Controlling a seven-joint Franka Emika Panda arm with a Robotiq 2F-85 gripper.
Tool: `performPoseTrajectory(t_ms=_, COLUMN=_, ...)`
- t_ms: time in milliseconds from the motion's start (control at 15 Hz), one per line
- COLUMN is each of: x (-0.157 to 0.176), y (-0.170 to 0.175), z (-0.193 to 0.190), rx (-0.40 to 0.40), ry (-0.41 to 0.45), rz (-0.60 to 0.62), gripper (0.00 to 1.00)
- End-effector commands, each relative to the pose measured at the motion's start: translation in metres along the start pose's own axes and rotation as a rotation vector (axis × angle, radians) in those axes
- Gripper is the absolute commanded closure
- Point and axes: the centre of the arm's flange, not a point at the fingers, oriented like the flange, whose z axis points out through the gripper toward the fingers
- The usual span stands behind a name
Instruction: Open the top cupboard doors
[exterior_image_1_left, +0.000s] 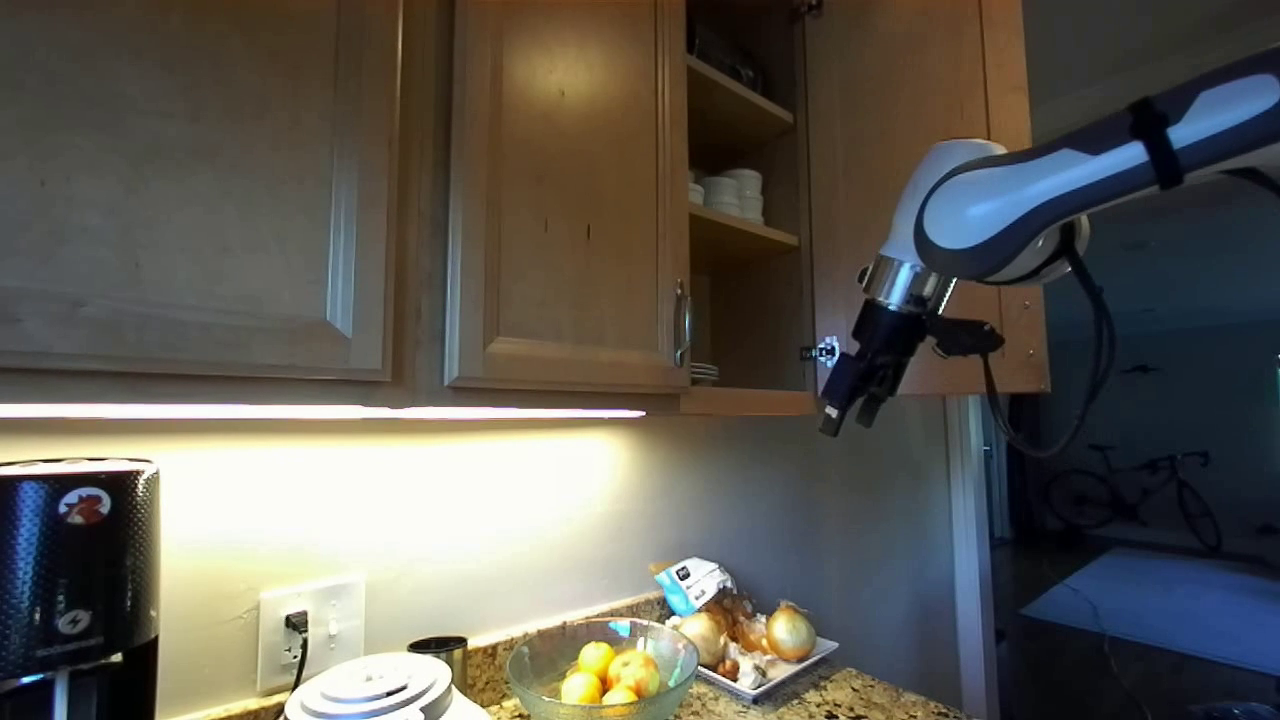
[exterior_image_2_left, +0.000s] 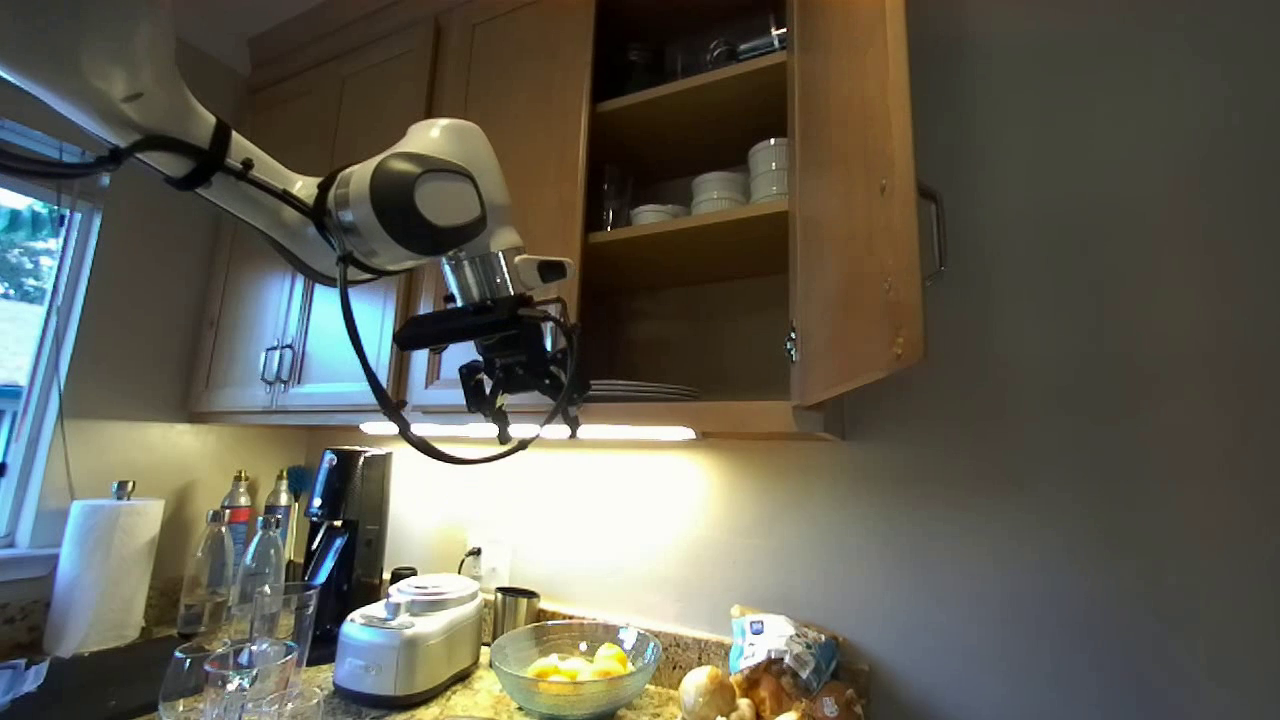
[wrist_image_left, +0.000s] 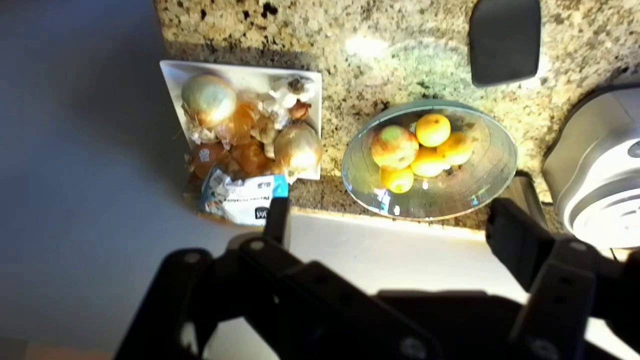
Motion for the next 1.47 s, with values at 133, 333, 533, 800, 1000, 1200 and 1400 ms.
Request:
performPoseTrajectory(t_ms=133, x=0.004, y=-0.006, z=-0.039, rx=0.014, ry=0.215, rz=-0.036, gripper=0.00)
performPoseTrajectory(t_ms=333, x=0.008, y=-0.009, z=-0.047, rx=0.008, ry=0.277, rz=-0.014, gripper=0.00)
performPoseTrajectory(t_ms=533, x=0.018, y=-0.008, z=-0.044, rx=-0.014, ry=0.244, rz=-0.019, gripper=0.00)
performPoseTrajectory(t_ms=800, x=0.018, y=-0.008, z=-0.045, rx=-0.014, ry=0.246, rz=-0.019, gripper=0.00)
performPoseTrajectory(t_ms=1000, x=0.018, y=-0.009, z=-0.042, rx=-0.015, ry=0.263, rz=0.006, gripper=0.00)
performPoseTrajectory(t_ms=1200, x=0.071, y=-0.019, z=-0.032, rx=-0.031, ry=0.307, rz=0.009, gripper=0.00)
performPoseTrajectory(t_ms=1400, x=0.105, y=-0.022, z=-0.032, rx=-0.021, ry=0.369, rz=-0.002, gripper=0.00)
